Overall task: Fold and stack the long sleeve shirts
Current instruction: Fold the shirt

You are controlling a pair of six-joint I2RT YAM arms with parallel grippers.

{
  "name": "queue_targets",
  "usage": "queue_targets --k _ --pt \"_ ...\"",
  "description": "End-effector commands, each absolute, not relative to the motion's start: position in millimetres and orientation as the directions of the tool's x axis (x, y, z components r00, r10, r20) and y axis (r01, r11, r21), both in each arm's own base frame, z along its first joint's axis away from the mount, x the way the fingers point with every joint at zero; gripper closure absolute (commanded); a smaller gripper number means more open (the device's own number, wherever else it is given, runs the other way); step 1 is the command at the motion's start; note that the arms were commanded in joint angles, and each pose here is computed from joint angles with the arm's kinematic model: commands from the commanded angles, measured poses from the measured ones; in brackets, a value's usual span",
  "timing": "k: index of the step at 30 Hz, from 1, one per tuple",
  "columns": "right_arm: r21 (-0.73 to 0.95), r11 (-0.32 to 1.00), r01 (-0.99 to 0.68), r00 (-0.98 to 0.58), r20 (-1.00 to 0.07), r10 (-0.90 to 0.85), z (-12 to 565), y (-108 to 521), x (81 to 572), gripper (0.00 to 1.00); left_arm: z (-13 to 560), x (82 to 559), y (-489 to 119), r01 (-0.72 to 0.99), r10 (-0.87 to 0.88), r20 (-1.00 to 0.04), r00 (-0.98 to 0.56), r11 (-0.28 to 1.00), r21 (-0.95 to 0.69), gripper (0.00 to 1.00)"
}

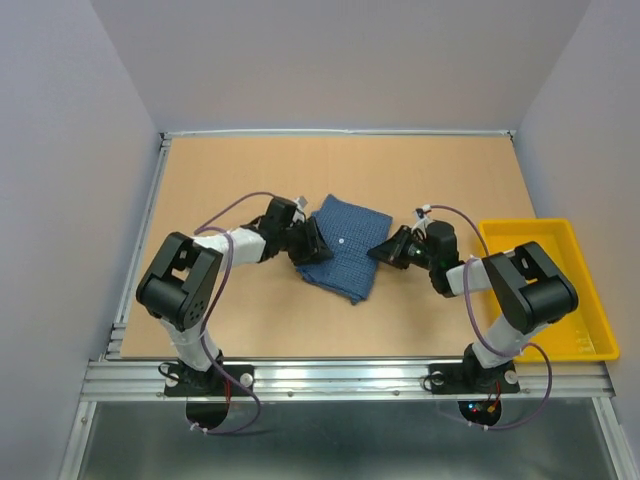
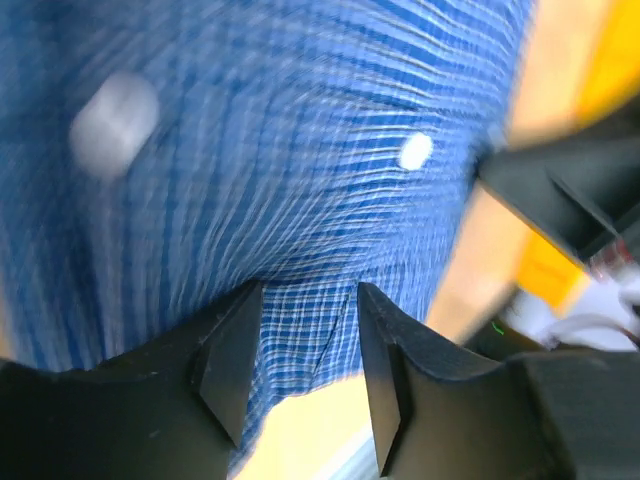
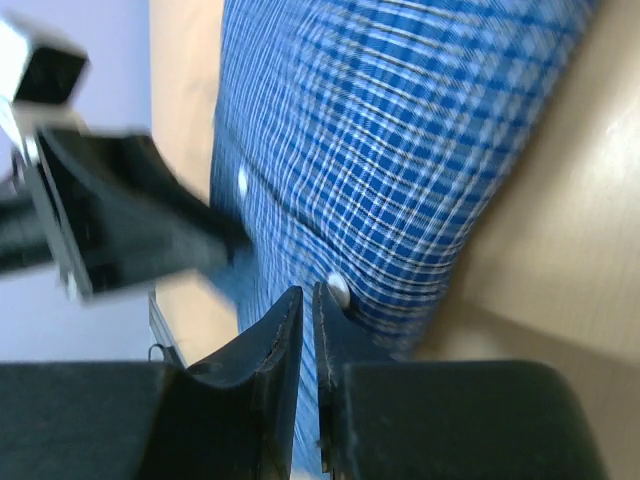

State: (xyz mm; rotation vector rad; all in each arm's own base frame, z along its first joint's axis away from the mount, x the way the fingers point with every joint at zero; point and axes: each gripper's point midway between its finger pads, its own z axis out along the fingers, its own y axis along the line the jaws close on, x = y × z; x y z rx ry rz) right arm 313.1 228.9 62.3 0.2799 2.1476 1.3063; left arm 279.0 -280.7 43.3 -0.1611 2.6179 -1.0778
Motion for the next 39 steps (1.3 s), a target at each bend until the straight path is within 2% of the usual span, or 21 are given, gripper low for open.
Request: queue_targets --k 1,2,6,10,15,25,33,36,39 --pt "0.813 0.560 -0.157 -0.788 -0.445 0.426 72.1 221.6 300.8 0.85 37.7 315.3 -226.3 0.102 -0.074 -0.384 -0.921 0.902 -0.419 0.37" --pt "0.803 0.568 -0.180 -0.789 -0.463 0.404 78.1 225.2 296.4 0.85 62.9 329.3 -232.0 0.139 -0.073 -0.444 -0.893 0.893 -0.427 0.34" --pt "0.763 0.589 -0.266 -0.771 -0.535 0.345 109.7 232.1 285.6 0.85 110.9 331.3 -230.2 0.149 -0.137 -0.543 -0.828 0.881 -0.450 0.27" --pt "0.764 0.544 -0.346 -0.750 -0.574 0.329 145.2 249.9 281.7 0.85 124.2 325.5 -220.5 0.066 -0.304 -0.579 -0.757 0.845 -0.530 0.30" --pt "0.762 0.478 -0.436 -0.759 -0.597 0.259 159.3 297.5 274.3 0.84 105.2 326.1 -205.7 -0.021 -0.416 -0.563 -0.714 0.817 -0.576 0.36" --pt "0.775 0.435 -0.459 -0.807 -0.568 0.160 115.8 375.4 271.3 0.84 69.8 358.4 -202.4 -0.073 -0.442 -0.533 -0.722 0.814 -0.577 0.44" --pt "0.782 0.522 -0.340 -0.878 -0.463 0.122 34.5 367.9 257.3 0.85 46.8 366.2 -184.0 -0.149 -0.502 -0.475 -0.723 0.784 -0.603 0.45" --pt "0.784 0.540 -0.306 -0.895 -0.431 0.118 21.5 361.7 250.0 0.85 47.5 376.0 -177.2 -0.160 -0.520 -0.468 -0.714 0.772 -0.615 0.45" --pt "0.789 0.516 -0.335 -0.885 -0.451 0.115 35.5 364.5 250.3 0.84 59.1 386.3 -179.8 -0.130 -0.519 -0.471 -0.713 0.759 -0.638 0.43"
